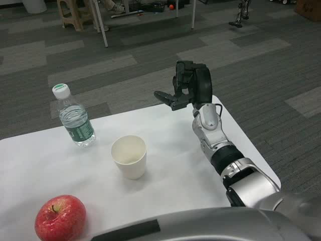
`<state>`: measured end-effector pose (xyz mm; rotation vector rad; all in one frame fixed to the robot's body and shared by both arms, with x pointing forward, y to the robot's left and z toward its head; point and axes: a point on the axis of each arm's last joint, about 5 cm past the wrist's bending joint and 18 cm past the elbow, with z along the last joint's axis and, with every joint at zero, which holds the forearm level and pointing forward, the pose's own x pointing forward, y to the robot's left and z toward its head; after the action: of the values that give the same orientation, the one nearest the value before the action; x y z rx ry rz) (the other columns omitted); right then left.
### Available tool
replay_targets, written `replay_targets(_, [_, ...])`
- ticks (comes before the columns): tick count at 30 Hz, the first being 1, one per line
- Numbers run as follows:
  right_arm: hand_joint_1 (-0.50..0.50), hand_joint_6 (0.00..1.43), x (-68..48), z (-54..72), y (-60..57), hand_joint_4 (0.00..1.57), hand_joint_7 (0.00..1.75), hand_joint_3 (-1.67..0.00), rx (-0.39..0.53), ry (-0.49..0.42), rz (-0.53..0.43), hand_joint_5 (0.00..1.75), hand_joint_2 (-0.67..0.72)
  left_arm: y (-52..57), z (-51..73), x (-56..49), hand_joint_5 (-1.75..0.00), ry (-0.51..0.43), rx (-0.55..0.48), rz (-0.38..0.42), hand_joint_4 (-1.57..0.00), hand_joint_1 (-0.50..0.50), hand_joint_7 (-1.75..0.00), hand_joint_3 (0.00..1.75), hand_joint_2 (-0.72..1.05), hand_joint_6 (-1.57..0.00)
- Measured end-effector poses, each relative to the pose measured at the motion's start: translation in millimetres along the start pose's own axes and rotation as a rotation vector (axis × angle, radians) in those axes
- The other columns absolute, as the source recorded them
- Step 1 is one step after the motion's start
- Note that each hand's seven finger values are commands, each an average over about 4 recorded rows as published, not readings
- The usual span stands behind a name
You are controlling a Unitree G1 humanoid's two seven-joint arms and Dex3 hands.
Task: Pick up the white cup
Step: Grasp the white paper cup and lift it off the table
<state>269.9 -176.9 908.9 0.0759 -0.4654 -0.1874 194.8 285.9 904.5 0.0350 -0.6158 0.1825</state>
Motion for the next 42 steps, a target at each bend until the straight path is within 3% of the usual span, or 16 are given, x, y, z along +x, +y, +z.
replay_targets(3, [-0.43, 0.00, 7.7, 9.6, -16.3, 0.00, 0.00, -0.08, -0.067, -0.036, 0.057, 0.00, 0.47, -20.6, -7.6, 2.8, 0.00, -0.040, -0.082, 0.055, 0.00, -0.50, 0.00, 0.09, 1.05, 0.00])
replay_targets(5, [-0.42, 0.00, 23.3, 31.7, -38.1, 0.00, 0.00, -0.08, -0.166, -0.121, 0.141, 0.00, 0.47, -49.9, -17.1, 2.8, 0.00, -0.065, -0.201, 0.136, 0.00, -0.50, 0.00, 0.09, 1.05, 0.00])
replay_targets(7, [-0.42, 0.00, 41.3, 61.5, -53.5, 0.00, 0.00, -0.08, -0.265, -0.232, 0.232, 0.00, 0.47, -78.2, -24.1, 1.4, 0.00, -0.062, -0.312, 0.210, 0.00, -0.50, 0.00, 0.09, 1.05, 0.00])
replay_targets(8, [-0.42, 0.00, 47.7, 72.9, -56.1, 0.00, 0.00, -0.08, -0.293, -0.277, 0.262, 0.00, 0.47, -86.9, -25.6, 1.8, 0.00, -0.059, -0.344, 0.227, 0.00, -0.50, 0.00, 0.09, 1.05, 0.00])
replay_targets(10, [-0.42, 0.00, 53.7, 83.0, -55.5, 0.00, 0.00, -0.08, -0.306, -0.323, 0.284, 0.00, 0.47, -93.3, -25.5, 4.8, 0.00, -0.066, -0.367, 0.228, 0.00, -0.50, 0.00, 0.07, 1.05, 0.00])
replay_targets(29, [-0.42, 0.00, 50.6, 78.9, -53.8, 0.00, 0.00, -0.08, -0.307, -0.301, 0.312, 0.00, 0.47, -93.1, -24.5, 7.6, 0.00, -0.082, -0.372, 0.237, 0.00, -0.50, 0.00, 0.09, 1.05, 0.00])
replay_targets(35, [-0.42, 0.00, 48.0, 74.6, -50.7, 0.00, 0.00, -0.08, -0.312, -0.271, 0.353, 0.00, 0.47, -88.9, -25.8, 5.7, 0.00, -0.046, -0.363, 0.232, 0.00, -0.50, 0.00, 0.09, 1.05, 0.00])
replay_targets(38, [-0.42, 0.00, 46.6, 72.3, -48.8, 0.00, 0.00, -0.08, -0.315, -0.255, 0.375, 0.00, 0.47, -81.4, -24.5, 6.3, 0.00, 0.007, -0.357, 0.205, 0.00, -0.50, -0.02, 0.09, 1.05, 0.00])
replay_targets(42, [-0.42, 0.00, 44.2, 69.0, -46.0, 0.00, 0.00, -0.08, -0.317, -0.237, 0.403, 0.00, 0.47, -59.0, -16.7, 8.4, 0.00, 0.132, -0.334, 0.116, 0.00, -0.50, -0.07, 0.09, 1.05, 0.00])
